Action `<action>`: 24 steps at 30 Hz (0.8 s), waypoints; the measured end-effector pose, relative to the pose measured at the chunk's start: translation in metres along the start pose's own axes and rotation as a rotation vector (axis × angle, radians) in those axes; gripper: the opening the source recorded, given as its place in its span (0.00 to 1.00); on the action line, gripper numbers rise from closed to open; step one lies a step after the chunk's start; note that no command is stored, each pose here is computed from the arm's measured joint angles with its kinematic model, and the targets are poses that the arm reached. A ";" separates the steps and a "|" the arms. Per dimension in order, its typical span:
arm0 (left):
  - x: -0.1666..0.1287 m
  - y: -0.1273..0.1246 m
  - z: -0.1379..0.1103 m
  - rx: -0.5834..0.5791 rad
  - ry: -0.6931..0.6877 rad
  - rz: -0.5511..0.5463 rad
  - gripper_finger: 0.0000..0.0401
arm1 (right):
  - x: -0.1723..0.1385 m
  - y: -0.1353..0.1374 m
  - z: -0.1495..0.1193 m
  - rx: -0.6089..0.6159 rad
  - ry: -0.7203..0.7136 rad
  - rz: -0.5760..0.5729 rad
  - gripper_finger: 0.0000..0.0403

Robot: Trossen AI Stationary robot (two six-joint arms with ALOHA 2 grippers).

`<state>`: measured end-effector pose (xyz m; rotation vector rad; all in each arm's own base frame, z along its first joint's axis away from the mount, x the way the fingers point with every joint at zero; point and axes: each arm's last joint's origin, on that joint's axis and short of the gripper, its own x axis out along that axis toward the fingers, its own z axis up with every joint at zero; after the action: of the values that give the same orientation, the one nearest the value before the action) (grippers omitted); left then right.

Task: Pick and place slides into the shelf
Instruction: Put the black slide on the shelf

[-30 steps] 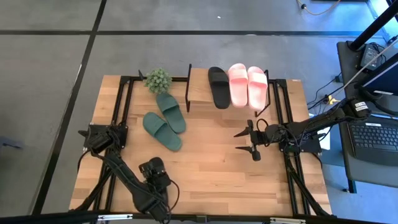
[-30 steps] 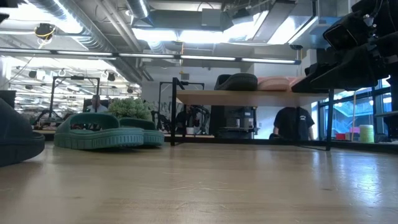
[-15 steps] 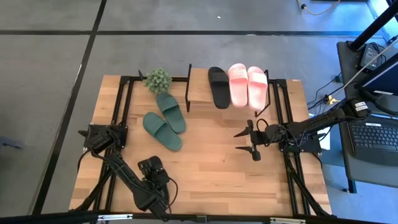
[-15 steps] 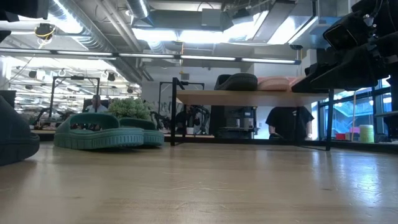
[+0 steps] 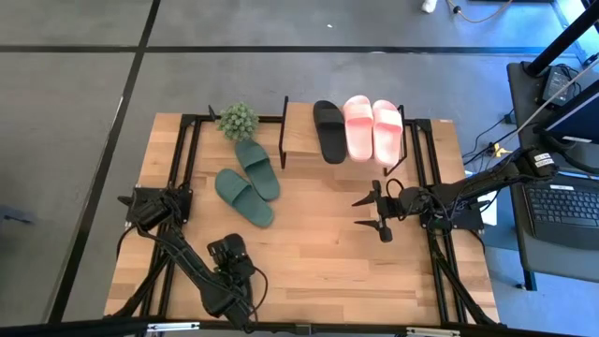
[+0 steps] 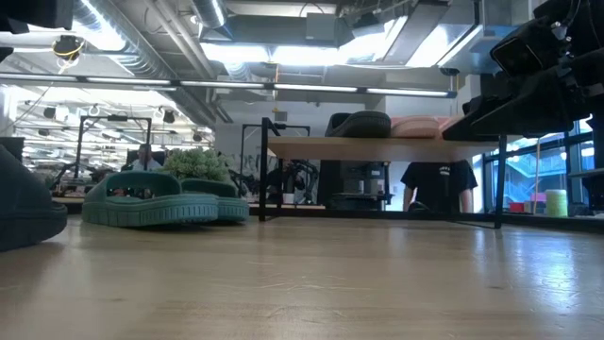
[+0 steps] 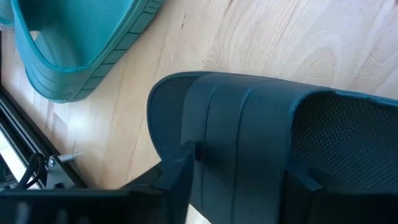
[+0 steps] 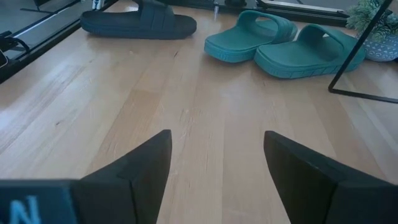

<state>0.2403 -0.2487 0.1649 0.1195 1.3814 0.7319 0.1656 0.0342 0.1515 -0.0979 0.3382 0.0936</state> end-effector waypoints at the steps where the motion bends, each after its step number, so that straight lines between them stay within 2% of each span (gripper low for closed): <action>1: 0.000 0.000 0.000 0.000 0.000 0.000 0.36 | 0.000 0.000 0.000 0.000 0.000 0.000 0.63; 10: 0.000 0.001 0.000 0.002 0.001 0.007 0.04 | 0.000 0.000 0.000 0.000 0.000 0.000 0.63; 15: -0.007 0.003 0.002 0.016 0.016 0.013 0.02 | 0.000 0.000 0.000 0.000 -0.001 0.000 0.63; 20: -0.036 0.010 0.014 0.057 0.003 -0.007 0.02 | 0.000 0.000 0.000 0.000 -0.001 0.000 0.63; 24: -0.065 0.019 0.034 0.144 -0.138 -0.081 0.01 | 0.000 0.000 0.000 -0.001 -0.001 0.000 0.63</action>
<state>0.2632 -0.2571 0.2365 0.2224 1.2987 0.5467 0.1656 0.0342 0.1516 -0.0989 0.3374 0.0938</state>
